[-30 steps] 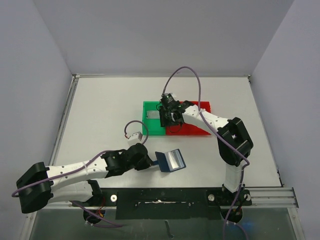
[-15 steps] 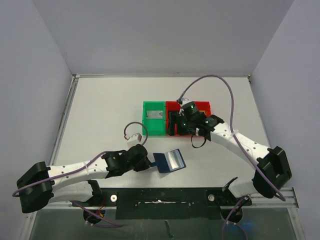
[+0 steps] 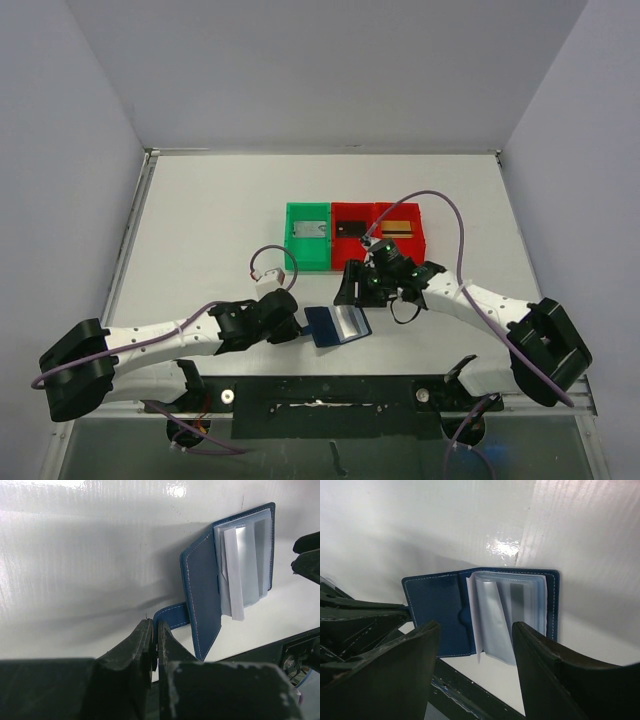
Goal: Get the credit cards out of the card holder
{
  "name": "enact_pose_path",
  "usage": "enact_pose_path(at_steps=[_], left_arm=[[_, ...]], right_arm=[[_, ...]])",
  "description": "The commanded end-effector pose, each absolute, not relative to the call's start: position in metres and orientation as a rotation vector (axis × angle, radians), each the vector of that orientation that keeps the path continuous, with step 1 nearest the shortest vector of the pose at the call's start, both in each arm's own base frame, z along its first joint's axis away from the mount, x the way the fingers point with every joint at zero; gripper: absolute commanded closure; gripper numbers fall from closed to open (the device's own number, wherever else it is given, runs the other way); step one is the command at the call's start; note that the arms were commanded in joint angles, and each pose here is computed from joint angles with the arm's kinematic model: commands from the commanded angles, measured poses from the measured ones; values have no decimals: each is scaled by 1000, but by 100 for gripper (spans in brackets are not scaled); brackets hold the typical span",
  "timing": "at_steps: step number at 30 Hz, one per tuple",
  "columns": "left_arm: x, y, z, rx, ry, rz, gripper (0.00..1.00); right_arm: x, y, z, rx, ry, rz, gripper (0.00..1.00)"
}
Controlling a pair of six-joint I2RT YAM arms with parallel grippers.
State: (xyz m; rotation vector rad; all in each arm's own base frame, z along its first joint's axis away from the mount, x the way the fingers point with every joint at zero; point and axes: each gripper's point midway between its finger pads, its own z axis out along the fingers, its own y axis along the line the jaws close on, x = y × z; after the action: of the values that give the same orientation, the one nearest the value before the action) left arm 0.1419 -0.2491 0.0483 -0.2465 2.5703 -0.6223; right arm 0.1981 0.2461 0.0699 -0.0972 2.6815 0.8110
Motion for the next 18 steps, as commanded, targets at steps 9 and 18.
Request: enact_pose_path(at_steps=[9, 18], left_arm=[[151, -262, 61, -238, 2537, -669, 100], [150, -262, 56, -232, 2554, -651, 100]], right_arm=[[186, 264, 54, -150, 2722, 902, 42], [175, 287, 60, -251, 2717, 1001, 53]])
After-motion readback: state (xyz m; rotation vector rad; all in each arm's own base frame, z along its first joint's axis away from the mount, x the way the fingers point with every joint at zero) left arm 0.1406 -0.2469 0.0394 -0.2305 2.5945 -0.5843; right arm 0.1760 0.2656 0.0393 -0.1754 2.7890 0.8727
